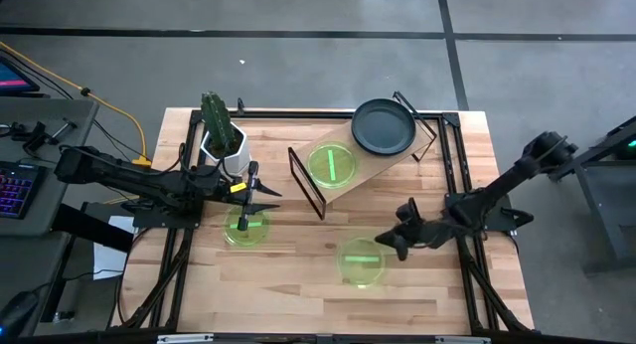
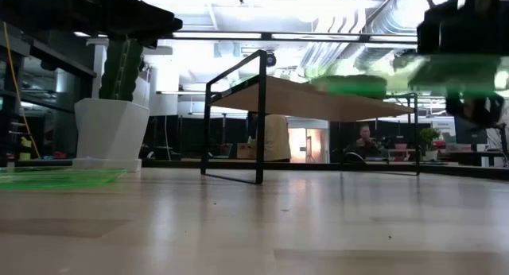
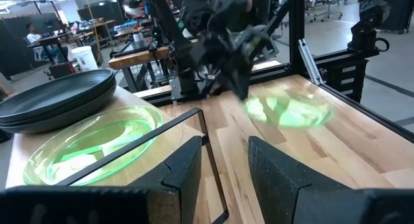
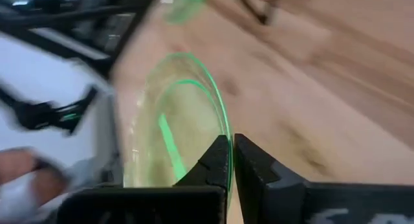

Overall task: Place and stack plates onto a shelf
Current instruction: Stack the top green plate on top of the other green plate on the shelf, then stack the green plate on top of the other green plate on the shelf

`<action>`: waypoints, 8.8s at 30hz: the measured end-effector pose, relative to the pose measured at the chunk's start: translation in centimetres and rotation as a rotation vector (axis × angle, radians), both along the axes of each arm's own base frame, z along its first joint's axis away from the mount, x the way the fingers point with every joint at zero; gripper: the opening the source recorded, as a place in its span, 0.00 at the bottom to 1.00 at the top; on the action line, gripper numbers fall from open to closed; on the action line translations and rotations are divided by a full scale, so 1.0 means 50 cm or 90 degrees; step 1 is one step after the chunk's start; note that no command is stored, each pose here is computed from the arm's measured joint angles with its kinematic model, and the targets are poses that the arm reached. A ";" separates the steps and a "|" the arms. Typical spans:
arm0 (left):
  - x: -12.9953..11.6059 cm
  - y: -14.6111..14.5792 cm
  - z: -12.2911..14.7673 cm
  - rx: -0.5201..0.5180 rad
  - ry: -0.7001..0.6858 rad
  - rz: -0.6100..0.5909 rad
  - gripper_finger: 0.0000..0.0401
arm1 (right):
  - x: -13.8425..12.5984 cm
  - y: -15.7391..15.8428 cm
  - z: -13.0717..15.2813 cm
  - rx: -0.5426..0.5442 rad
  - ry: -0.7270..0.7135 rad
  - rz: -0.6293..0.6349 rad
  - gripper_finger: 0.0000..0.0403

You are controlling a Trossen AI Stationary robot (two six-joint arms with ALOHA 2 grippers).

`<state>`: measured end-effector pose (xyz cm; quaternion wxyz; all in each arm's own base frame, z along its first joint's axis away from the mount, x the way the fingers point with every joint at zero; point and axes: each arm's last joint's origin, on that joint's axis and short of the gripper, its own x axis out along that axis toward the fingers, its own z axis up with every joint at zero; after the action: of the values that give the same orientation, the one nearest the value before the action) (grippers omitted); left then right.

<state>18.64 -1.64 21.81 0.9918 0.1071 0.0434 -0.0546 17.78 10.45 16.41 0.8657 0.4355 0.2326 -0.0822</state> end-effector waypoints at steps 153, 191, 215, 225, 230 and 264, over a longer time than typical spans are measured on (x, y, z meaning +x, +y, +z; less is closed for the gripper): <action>-0.012 -0.306 -0.190 0.061 0.620 0.266 0.29 | 0.091 -0.134 0.174 -0.569 -0.233 -0.106 0.40; -0.036 -0.269 -0.196 0.069 0.667 0.354 0.02 | 0.091 -0.134 0.171 -0.553 -0.227 -0.107 0.40; 0.078 -0.312 0.100 0.511 0.524 0.273 0.00 | 0.091 -0.134 0.171 -0.553 -0.229 -0.108 0.40; 0.111 -0.271 0.154 0.572 0.498 0.310 0.00 | 0.091 -0.134 0.171 -0.544 -0.229 -0.110 0.40; 0.119 -0.240 0.168 0.559 0.502 0.338 0.00 | 0.091 -0.134 0.170 -0.544 -0.229 -0.110 0.40; 0.288 0.031 0.122 0.462 0.376 0.028 0.00 | 0.088 -0.136 0.183 -0.573 -0.245 -0.130 0.40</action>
<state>33.06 -0.11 27.90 0.8364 0.4259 0.3423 -0.0430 22.17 3.67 25.54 0.9826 0.0467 -0.0334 -0.1766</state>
